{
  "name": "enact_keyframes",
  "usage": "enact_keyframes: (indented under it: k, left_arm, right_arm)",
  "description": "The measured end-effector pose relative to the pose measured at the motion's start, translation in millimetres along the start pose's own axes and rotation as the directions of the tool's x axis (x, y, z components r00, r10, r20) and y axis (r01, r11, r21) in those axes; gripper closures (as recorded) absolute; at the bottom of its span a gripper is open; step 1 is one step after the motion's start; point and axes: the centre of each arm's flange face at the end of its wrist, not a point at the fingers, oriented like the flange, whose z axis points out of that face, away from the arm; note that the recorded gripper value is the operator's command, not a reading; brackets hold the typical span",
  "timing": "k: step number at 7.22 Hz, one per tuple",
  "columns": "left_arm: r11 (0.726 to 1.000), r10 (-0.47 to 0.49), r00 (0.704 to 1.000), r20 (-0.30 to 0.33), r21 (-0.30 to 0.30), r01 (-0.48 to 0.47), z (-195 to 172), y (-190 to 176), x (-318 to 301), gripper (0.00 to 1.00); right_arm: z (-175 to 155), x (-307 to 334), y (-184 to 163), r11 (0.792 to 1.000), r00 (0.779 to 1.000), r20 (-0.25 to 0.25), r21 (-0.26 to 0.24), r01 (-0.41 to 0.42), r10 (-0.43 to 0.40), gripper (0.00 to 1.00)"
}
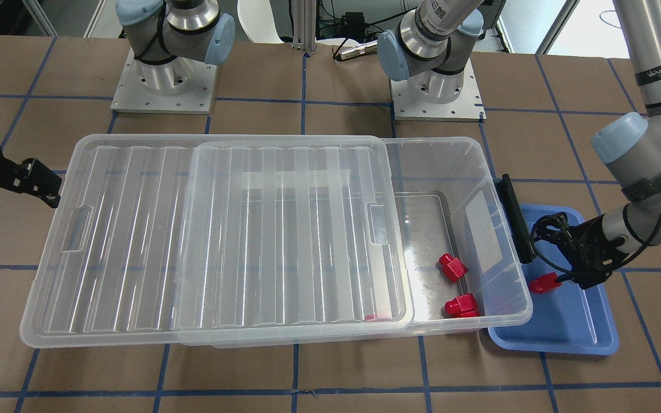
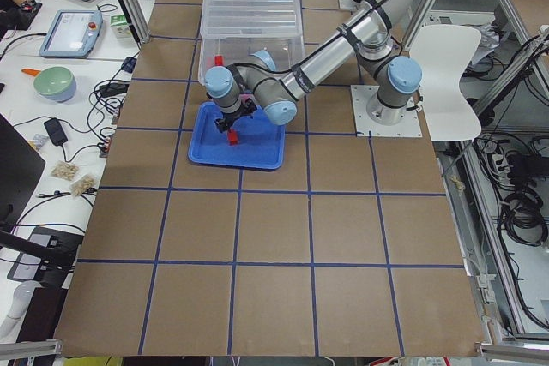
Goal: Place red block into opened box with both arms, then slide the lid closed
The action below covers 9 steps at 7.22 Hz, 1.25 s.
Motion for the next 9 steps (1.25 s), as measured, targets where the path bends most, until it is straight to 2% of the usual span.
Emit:
enact_keyframes:
  k: [2, 3, 5, 6, 7, 9]
  left_arm:
    - [0.999, 0.018, 0.998, 0.052, 0.026, -0.019, 8.6, -0.3, -13.3, 0.00]
    - [0.999, 0.042, 0.996, 0.073, 0.028, -0.044, 12.5, -0.2, -17.9, 0.00]
    - [0.998, 0.062, 0.996, 0.069, 0.028, -0.064, 25.3, 1.4, -20.7, 0.72]
    - [0.998, 0.063, 0.995, 0.078, 0.028, -0.065, 27.2, 1.6, -22.4, 0.73]
    - [0.997, 0.066, 0.993, 0.097, 0.025, -0.069, 25.8, 1.8, -24.4, 0.86]
    - [0.997, 0.069, 0.990, 0.126, 0.020, -0.072, 20.9, 1.5, -26.0, 0.88]
  right_arm:
    - [-36.8, -9.1, 30.7, 0.999, 1.000, -0.006, 0.034, -0.003, 0.003, 0.00]
    - [-42.9, -12.1, 39.4, 0.999, 1.000, -0.004, 0.034, -0.002, 0.002, 0.00]
    - [-45.2, -14.6, 45.0, 1.000, 1.000, 0.000, 0.028, -0.001, 0.001, 0.00]
    - [-44.3, -14.4, 45.2, 1.000, 1.000, -0.004, 0.024, 0.000, 0.000, 0.00]
    - [-42.8, -14.4, 45.4, 1.000, 1.000, -0.005, 0.020, 0.000, 0.000, 0.00]
    - [-35.0, -14.9, 45.3, 1.000, 1.000, 0.003, 0.003, 0.011, -0.011, 0.00]
